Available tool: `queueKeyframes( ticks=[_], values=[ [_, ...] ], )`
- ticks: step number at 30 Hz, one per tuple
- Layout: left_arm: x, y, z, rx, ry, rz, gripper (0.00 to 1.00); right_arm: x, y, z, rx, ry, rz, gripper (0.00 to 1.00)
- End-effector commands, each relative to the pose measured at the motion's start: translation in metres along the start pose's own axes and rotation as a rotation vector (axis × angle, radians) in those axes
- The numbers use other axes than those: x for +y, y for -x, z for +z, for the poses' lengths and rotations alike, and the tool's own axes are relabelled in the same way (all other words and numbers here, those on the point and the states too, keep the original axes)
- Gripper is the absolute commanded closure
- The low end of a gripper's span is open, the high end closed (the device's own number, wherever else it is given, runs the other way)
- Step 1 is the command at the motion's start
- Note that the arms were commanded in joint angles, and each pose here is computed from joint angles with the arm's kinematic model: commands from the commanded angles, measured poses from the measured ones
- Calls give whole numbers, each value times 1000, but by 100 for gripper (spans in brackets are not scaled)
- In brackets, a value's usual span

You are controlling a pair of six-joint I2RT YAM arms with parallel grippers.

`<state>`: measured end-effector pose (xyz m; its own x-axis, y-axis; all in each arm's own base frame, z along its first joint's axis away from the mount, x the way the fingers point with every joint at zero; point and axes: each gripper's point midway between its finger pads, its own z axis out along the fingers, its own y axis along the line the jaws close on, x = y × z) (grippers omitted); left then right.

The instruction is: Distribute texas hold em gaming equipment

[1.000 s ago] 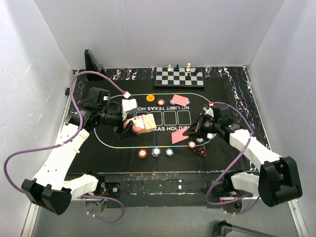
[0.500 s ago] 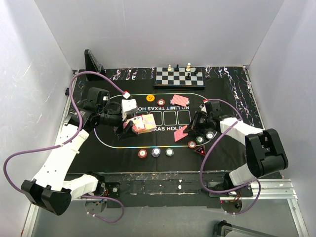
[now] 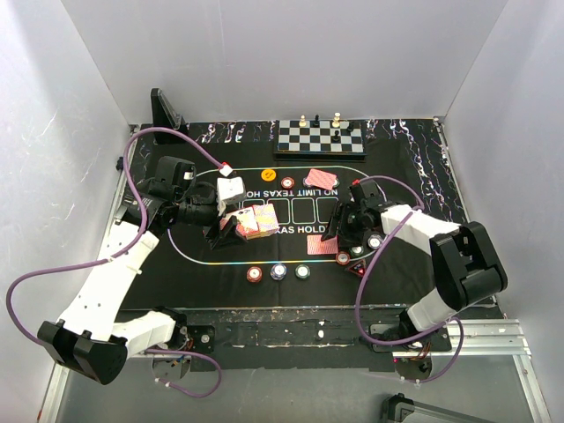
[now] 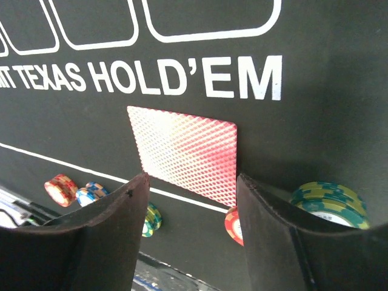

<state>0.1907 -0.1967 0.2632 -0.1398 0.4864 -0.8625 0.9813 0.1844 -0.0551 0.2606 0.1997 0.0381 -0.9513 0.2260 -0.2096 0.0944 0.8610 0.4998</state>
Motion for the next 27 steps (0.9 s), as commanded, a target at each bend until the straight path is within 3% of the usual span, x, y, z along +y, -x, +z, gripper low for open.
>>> queueKeyframes(
  ticks=[1, 10, 16, 20, 27],
  values=[
    [-8, 17, -8, -61, -6, 57, 100, -6, 13, -10, -41, -86, -31, 30],
    [-10, 17, -9, -60, -10, 59, 100, 25, 34, -64, -176, -30, -69, 25],
    [-12, 16, -9, -62, -14, 60, 100, 116, 27, -134, -218, 380, -159, 16],
    [-13, 15, -9, -64, -14, 59, 100, 177, 6, -180, -176, 669, -214, 14],
    [-12, 14, -7, -66, -17, 45, 99, 241, -24, -191, -88, 788, -282, 12]
  ],
)
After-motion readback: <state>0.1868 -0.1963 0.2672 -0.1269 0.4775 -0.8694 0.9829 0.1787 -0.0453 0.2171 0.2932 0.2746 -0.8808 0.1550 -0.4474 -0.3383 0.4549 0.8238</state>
